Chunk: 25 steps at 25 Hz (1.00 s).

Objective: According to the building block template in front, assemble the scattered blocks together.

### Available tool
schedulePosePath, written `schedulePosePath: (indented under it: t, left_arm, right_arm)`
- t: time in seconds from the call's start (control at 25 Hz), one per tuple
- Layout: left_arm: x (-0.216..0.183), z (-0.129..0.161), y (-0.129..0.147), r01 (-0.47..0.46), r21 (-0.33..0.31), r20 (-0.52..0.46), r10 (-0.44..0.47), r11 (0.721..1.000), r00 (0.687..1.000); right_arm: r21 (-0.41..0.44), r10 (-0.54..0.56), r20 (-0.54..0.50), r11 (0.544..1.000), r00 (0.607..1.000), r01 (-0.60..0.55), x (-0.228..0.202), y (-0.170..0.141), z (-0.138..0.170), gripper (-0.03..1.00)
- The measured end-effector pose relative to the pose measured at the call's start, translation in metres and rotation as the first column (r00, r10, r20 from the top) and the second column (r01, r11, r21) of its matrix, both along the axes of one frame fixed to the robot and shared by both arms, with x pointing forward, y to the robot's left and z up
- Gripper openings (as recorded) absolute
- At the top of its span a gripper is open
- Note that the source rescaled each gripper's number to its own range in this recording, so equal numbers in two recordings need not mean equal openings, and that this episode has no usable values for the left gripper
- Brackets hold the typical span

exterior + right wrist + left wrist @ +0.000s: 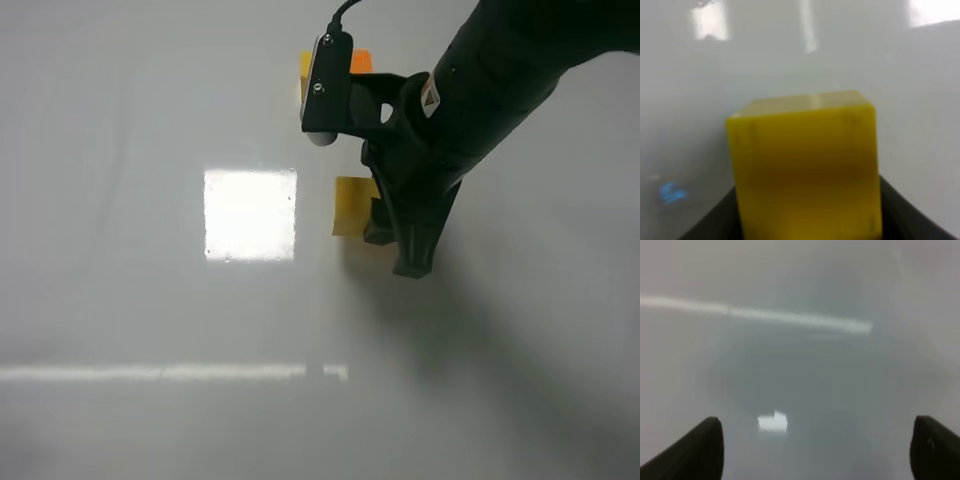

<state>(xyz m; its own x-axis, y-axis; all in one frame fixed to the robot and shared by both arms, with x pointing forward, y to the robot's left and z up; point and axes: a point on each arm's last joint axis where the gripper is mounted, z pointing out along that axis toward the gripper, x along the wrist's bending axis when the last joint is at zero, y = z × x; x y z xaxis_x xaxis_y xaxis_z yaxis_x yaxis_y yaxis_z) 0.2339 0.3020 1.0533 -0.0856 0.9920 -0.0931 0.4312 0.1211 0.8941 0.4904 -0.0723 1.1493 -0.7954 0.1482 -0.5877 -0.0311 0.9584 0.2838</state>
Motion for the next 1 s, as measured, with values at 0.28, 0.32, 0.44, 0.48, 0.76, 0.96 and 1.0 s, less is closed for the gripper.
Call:
schedulePosePath:
  t: [0.28,0.32,0.44,0.48,0.76,0.96,1.0]
  left_arm:
    - [0.0,0.0,0.0,0.0,0.0,0.0,0.0,1.0,1.0]
    - [0.0,0.0,0.0,0.0,0.0,0.0,0.0,1.0,1.0]
    - [0.0,0.0,0.0,0.0,0.0,0.0,0.0,1.0,1.0]
    - [0.0,0.0,0.0,0.0,0.0,0.0,0.0,1.0,1.0]
    - [0.0,0.0,0.0,0.0,0.0,0.0,0.0,1.0,1.0]
    - [0.0,0.0,0.0,0.0,0.0,0.0,0.0,1.0,1.0]
    - [0.0,0.0,0.0,0.0,0.0,0.0,0.0,1.0,1.0]
  right_arm:
    - [-0.056,0.011,-0.038,0.998,0.999,-0.013,0.012,0.014,-0.022,0.02]
    - [-0.06,0.01,-0.042,0.998,0.999,-0.013,0.013,0.015,-0.023,0.02]
    - [-0.061,0.009,-0.043,0.998,0.999,-0.012,0.014,0.016,-0.023,0.02]
    - [-0.061,0.009,-0.043,0.998,0.999,-0.012,0.014,0.016,-0.023,0.02]
    - [-0.073,0.023,-0.041,0.997,0.999,-0.026,0.013,0.016,-0.023,0.02]
    - [-0.099,0.058,-0.036,0.993,0.998,-0.061,0.011,0.02,-0.025,0.02]
    - [-0.1,0.059,-0.036,0.993,0.998,-0.063,0.011,0.02,-0.025,0.02]
